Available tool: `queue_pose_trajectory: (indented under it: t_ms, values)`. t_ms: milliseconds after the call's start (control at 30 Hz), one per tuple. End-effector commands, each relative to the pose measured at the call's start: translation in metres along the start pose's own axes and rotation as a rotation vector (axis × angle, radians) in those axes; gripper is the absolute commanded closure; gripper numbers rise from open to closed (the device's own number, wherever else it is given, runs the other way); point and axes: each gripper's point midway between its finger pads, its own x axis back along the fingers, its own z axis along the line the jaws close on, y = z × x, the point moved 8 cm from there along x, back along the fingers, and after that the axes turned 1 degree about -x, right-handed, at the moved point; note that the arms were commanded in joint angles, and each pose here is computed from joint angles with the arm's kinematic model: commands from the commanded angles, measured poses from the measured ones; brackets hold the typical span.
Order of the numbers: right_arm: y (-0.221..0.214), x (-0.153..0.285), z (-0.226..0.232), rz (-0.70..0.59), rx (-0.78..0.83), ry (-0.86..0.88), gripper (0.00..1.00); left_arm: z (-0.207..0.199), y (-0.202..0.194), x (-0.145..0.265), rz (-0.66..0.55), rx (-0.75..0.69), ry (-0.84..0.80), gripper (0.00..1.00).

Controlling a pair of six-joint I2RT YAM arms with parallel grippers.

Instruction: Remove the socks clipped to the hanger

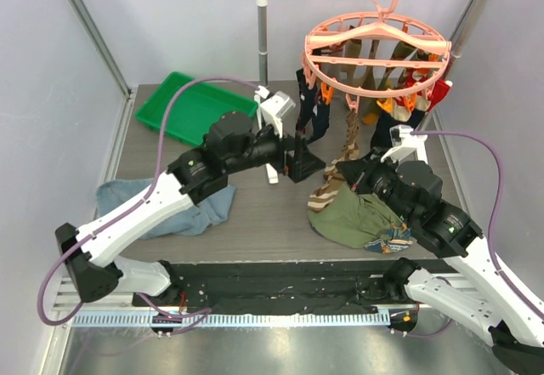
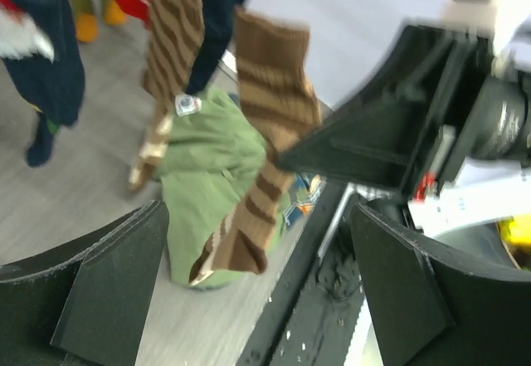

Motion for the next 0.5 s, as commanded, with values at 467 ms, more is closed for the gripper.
queue_pose_trajectory:
  t_ms: [467]
  values:
    - [0.013,-0.018,0.032,-0.076,-0.223,0.173,0.99,0.018,-0.062,-0.023,0.141,-0.007,-0.077,0.41]
